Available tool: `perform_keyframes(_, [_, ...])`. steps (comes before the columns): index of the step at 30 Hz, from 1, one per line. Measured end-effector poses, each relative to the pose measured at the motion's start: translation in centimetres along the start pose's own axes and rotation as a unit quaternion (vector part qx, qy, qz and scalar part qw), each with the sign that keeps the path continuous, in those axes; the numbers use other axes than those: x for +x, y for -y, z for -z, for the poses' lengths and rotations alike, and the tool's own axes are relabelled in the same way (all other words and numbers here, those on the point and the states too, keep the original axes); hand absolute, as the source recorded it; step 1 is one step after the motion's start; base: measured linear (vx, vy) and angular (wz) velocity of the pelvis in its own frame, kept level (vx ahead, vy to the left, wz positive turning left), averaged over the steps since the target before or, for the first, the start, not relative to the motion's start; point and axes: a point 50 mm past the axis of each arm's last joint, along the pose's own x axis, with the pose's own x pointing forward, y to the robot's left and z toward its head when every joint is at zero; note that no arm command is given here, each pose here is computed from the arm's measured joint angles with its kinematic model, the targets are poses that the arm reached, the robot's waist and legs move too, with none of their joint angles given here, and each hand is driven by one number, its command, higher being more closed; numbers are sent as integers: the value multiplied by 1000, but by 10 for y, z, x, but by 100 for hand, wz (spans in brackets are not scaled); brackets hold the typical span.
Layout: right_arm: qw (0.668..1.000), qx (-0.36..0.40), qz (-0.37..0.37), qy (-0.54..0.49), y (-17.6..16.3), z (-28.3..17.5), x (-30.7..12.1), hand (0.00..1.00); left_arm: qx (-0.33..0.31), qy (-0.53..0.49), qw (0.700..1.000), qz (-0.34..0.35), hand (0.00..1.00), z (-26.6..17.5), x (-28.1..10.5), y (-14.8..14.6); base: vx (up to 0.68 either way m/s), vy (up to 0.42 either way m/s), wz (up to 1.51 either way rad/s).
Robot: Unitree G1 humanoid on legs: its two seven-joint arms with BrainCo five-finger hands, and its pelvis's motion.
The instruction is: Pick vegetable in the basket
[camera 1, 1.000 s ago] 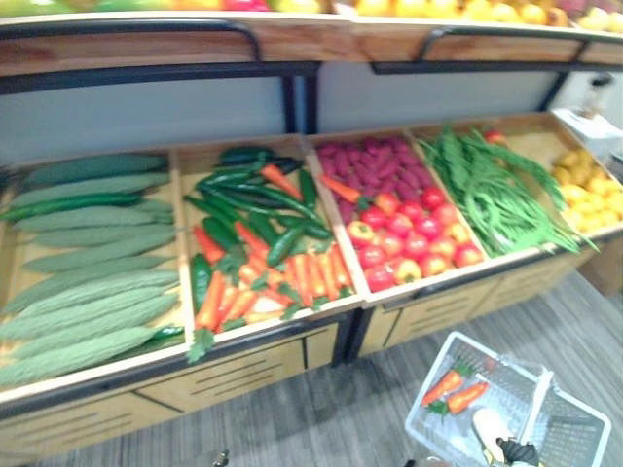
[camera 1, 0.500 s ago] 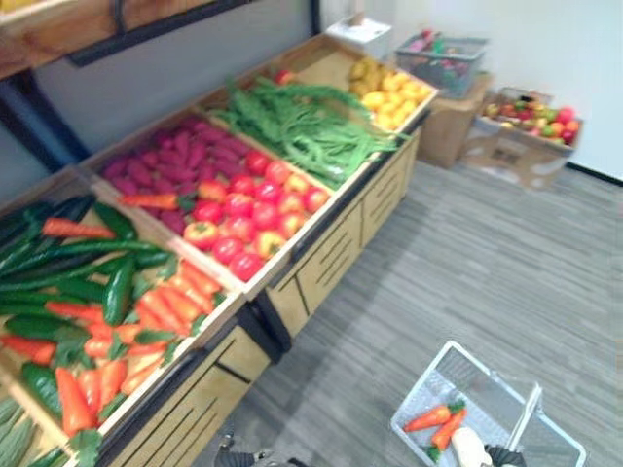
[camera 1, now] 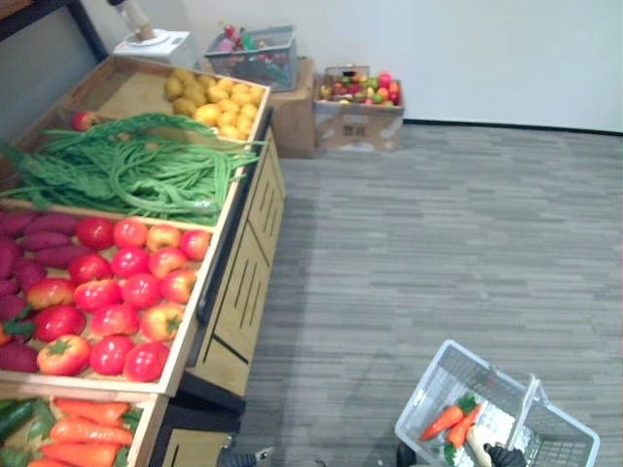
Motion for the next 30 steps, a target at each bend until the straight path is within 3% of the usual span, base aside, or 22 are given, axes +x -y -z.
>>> perform_keyframes(9, [1000,1,-11,19,-6,-5,-2,100,-1,9,1000,9,0,-2,0,1,3,-78,-26])
perform_keyframes(19, [995,83,7,-58,7,27,-6,100,-146,-64,987,4,0,26,-7,2,27,-73,-22])
perform_keyframes(30, [984,151,29,-94,13,41,-9,100,-145,-92,985,14,0,36,-8,2,15,29,-13])
